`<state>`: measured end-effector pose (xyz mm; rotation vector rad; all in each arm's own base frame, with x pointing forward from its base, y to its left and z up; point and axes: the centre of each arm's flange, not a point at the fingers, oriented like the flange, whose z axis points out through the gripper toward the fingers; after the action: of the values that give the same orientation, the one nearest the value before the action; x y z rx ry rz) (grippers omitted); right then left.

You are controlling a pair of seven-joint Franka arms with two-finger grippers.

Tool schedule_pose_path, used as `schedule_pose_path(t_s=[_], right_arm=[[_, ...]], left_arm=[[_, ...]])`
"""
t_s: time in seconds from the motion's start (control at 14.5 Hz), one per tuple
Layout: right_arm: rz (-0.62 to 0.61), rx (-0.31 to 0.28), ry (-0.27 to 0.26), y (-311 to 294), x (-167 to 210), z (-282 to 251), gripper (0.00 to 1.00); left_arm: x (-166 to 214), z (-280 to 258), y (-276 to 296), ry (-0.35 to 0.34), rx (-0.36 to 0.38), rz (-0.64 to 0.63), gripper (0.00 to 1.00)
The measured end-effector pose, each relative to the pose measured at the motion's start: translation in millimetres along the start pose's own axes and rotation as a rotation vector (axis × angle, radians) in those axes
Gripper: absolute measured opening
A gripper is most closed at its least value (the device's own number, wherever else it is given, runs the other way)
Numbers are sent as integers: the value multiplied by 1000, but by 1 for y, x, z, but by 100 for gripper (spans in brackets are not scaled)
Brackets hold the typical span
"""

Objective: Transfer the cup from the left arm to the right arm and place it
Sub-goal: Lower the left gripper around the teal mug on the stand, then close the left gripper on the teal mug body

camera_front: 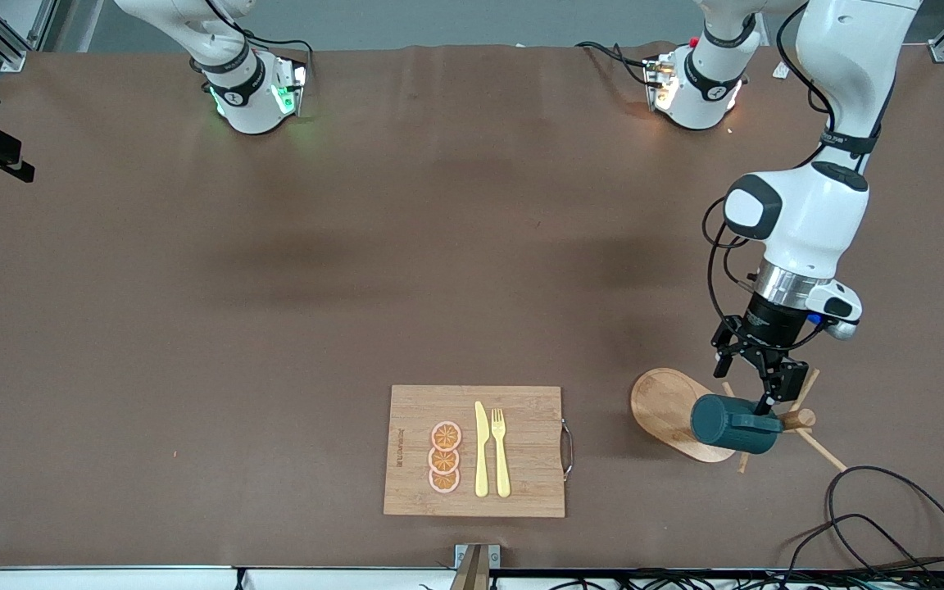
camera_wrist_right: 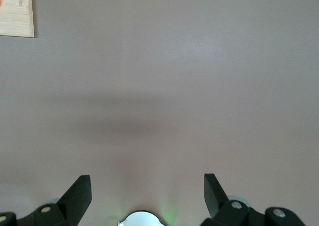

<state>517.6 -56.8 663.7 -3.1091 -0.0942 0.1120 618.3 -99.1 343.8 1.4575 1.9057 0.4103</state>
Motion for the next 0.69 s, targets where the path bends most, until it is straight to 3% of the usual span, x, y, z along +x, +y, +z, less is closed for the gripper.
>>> schedule_pose_path(t_s=[0.69], right_arm=[[-3,0,-1,-1,0,0,100]], left_arm=[[-7,31,13,-18,-15,-16,100]])
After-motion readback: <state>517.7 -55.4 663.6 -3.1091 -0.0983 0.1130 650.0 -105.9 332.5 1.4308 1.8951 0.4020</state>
